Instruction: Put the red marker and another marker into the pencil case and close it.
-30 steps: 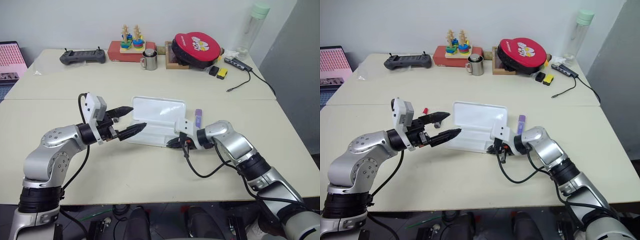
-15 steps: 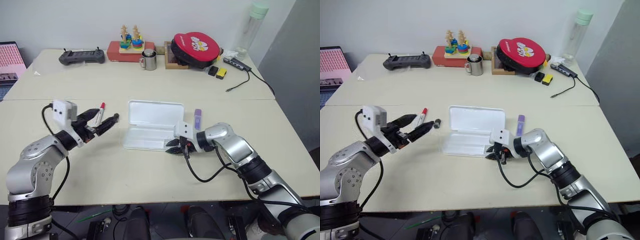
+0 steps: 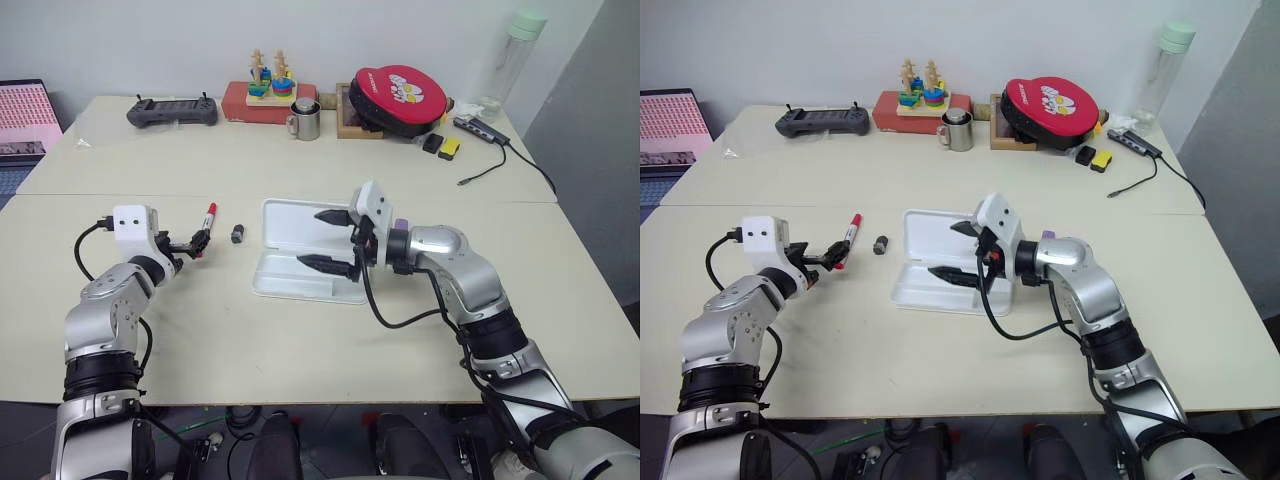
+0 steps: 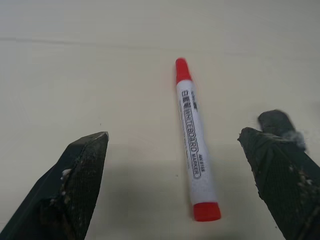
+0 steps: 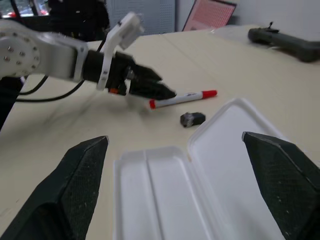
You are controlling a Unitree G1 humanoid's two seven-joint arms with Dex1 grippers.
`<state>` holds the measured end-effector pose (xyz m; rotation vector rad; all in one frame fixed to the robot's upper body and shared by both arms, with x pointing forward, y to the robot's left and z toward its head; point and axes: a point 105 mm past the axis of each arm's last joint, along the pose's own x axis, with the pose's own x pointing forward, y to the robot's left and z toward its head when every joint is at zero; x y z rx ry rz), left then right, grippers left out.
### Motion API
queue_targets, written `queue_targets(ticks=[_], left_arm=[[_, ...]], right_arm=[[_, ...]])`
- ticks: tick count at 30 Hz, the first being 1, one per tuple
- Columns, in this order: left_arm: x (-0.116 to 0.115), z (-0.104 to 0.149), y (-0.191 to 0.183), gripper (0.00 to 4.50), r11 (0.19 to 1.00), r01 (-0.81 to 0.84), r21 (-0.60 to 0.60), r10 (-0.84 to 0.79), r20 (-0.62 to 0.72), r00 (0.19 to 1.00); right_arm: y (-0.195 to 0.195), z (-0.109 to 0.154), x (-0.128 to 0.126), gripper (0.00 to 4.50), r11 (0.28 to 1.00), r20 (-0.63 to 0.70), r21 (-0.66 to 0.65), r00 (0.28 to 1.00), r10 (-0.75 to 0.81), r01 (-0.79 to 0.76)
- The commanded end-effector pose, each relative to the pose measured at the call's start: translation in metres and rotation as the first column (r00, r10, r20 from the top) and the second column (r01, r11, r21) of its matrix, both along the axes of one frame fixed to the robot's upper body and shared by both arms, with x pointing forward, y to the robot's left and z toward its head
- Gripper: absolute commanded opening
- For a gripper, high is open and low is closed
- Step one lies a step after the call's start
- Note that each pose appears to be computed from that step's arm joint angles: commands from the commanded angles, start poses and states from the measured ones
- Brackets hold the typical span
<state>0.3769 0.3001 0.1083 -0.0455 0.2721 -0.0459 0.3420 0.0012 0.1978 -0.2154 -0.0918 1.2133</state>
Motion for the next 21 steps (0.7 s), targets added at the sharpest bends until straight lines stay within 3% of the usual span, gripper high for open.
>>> queue_targets(ticks=[1,7,21], left_arm=[[0.004,-0.001,0.004,4.50,1.000,-0.004,0.026,0.005,-0.031,0.999],[0.006,0.000,0.004,3.47,0.999,0.023,0.038,-0.022,-0.037,0.999],[0.012,0.005,0.018,0.54,0.997,-0.040,0.062,0.040,0.001,0.999]], right_arm=[[-0.001,0.019,0.001,4.49,0.999,0.052,0.052,0.998,-0.016,0.014],[-0.002,0.031,0.003,4.50,0.994,0.069,0.104,0.997,-0.039,0.032],[-0.007,0.041,0.001,4.50,0.993,0.092,0.116,0.995,-0.031,0.020]])
